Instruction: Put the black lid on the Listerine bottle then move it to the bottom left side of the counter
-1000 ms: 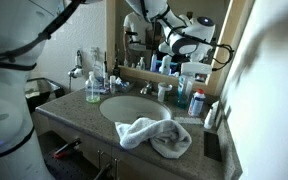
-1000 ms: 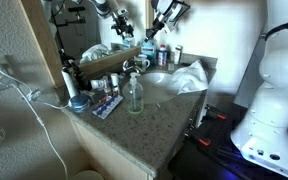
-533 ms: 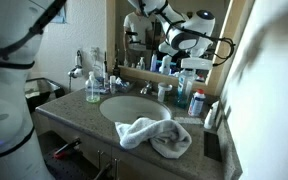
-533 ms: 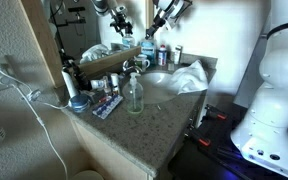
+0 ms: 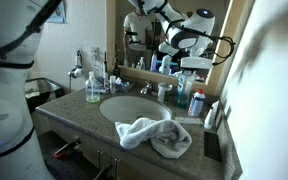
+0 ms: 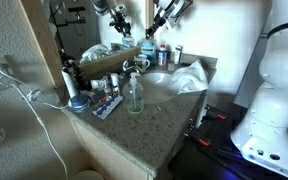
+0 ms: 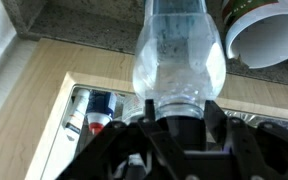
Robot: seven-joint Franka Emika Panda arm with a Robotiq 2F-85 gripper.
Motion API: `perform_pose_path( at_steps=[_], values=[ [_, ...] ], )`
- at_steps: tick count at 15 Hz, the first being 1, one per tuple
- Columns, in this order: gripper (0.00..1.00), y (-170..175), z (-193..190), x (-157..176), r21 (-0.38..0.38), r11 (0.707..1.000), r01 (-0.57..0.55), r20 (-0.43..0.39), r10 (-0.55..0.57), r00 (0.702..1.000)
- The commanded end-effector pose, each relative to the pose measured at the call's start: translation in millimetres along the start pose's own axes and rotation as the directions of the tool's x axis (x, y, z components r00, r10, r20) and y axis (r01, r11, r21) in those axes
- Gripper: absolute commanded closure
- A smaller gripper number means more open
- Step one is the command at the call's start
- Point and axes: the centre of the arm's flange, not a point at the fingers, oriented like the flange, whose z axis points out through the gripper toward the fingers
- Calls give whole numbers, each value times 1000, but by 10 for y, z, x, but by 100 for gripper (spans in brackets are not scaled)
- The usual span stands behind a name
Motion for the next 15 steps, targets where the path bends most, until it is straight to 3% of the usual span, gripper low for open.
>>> perform_pose_path(
  at_steps=[1,8,15],
  values=[
    [77,-105,-120,-26,3,1000,-18,-8,18,1000],
    [77,-98,-181,0,-6,999,-48,-12,48,999],
    [77,-18,-435,76,-69,983,-173,-72,168,983]
  ],
)
